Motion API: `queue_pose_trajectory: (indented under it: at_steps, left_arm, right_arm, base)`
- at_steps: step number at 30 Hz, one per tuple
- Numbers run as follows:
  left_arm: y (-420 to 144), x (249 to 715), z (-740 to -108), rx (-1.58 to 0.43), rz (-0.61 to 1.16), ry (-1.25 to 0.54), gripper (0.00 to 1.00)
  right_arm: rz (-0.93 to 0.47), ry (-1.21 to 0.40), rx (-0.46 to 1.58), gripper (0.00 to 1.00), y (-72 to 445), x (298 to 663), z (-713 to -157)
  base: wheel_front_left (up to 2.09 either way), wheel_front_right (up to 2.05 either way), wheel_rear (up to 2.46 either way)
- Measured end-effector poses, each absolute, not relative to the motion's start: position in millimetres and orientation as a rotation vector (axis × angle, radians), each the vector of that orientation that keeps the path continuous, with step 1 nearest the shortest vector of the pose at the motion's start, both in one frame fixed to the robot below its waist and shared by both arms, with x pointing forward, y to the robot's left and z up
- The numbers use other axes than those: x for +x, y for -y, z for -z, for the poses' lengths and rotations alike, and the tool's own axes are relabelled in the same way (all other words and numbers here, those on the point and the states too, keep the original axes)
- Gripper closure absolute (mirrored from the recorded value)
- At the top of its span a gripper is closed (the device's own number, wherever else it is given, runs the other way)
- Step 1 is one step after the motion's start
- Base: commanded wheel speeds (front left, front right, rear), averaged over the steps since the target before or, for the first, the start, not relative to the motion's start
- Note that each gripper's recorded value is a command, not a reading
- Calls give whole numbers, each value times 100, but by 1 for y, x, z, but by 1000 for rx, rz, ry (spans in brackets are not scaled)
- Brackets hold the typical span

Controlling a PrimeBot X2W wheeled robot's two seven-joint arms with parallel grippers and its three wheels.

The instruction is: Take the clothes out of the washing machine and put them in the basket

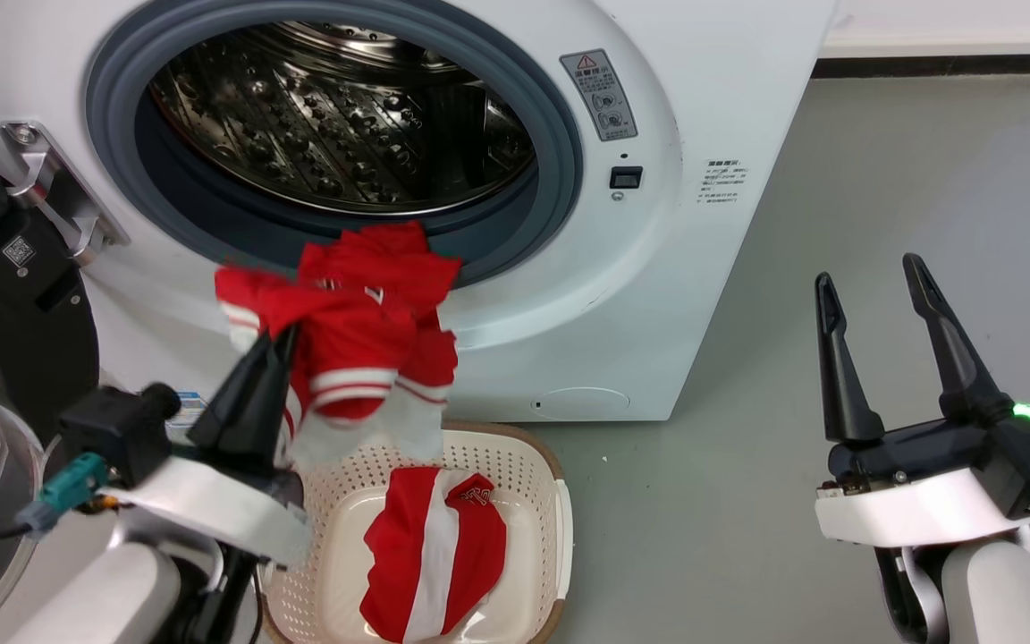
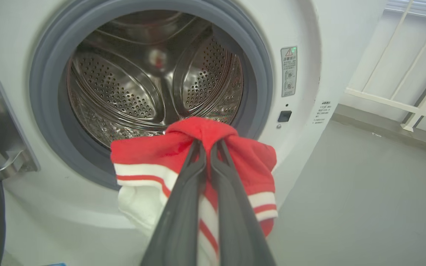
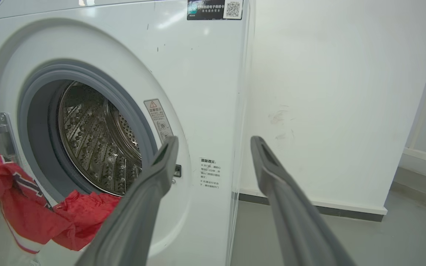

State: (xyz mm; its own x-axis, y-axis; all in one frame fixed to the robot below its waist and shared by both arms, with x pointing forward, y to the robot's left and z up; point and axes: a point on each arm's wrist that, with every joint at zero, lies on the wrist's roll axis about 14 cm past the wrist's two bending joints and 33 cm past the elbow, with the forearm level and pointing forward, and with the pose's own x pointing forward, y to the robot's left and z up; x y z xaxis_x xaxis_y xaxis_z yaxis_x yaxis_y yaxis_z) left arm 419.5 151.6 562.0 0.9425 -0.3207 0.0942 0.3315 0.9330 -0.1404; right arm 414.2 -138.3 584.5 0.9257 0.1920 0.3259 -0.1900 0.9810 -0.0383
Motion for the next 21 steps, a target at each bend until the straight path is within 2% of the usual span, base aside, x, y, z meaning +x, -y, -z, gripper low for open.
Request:
queue_pose_trajectory:
  at_steps: [5,21]
  left_arm:
    - [-150,409,-515,-215,317,-95,100]
    - [-136,388,-348,-213,349,-608,100]
  right_arm:
    - [-200,313,-3,0,137,417,-576]
    - [-167,244,-24,0,150,436,-548]
  base:
    - [0,0,0]
    - [0,0,0]
